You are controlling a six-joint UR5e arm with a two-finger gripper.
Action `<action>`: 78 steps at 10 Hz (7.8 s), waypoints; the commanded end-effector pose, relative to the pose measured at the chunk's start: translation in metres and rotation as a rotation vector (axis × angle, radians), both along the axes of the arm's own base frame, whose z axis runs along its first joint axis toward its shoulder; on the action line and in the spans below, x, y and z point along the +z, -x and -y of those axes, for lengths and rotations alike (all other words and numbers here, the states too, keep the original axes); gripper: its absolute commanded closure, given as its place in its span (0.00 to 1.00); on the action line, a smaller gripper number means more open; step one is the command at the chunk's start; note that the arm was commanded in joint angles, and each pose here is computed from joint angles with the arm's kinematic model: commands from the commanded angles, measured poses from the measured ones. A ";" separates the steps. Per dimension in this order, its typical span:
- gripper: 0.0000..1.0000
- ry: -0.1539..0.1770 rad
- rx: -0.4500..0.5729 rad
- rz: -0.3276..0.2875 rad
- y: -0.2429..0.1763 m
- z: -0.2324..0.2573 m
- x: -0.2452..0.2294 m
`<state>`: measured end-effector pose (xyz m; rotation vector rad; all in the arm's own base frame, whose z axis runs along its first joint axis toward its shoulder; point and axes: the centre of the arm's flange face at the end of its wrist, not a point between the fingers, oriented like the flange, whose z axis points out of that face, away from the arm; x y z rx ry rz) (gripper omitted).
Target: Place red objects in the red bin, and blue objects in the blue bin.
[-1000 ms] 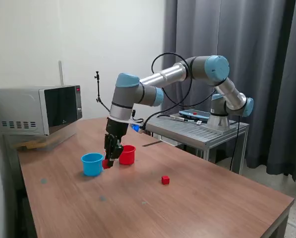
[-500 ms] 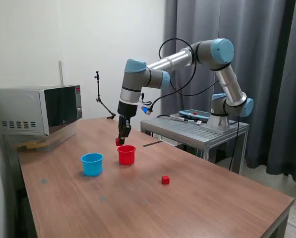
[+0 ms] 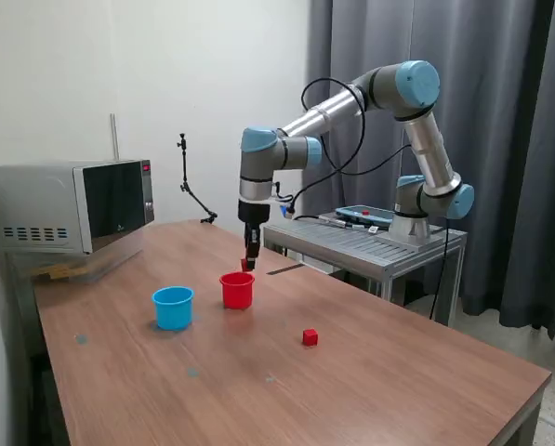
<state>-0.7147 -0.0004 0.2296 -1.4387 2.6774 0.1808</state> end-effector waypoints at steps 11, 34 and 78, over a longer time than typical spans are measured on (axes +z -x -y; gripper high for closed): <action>1.00 0.005 -0.151 0.015 -0.015 -0.067 -0.010; 1.00 0.008 -0.147 0.009 -0.004 -0.041 -0.029; 0.00 0.000 0.044 -0.106 0.055 0.174 -0.029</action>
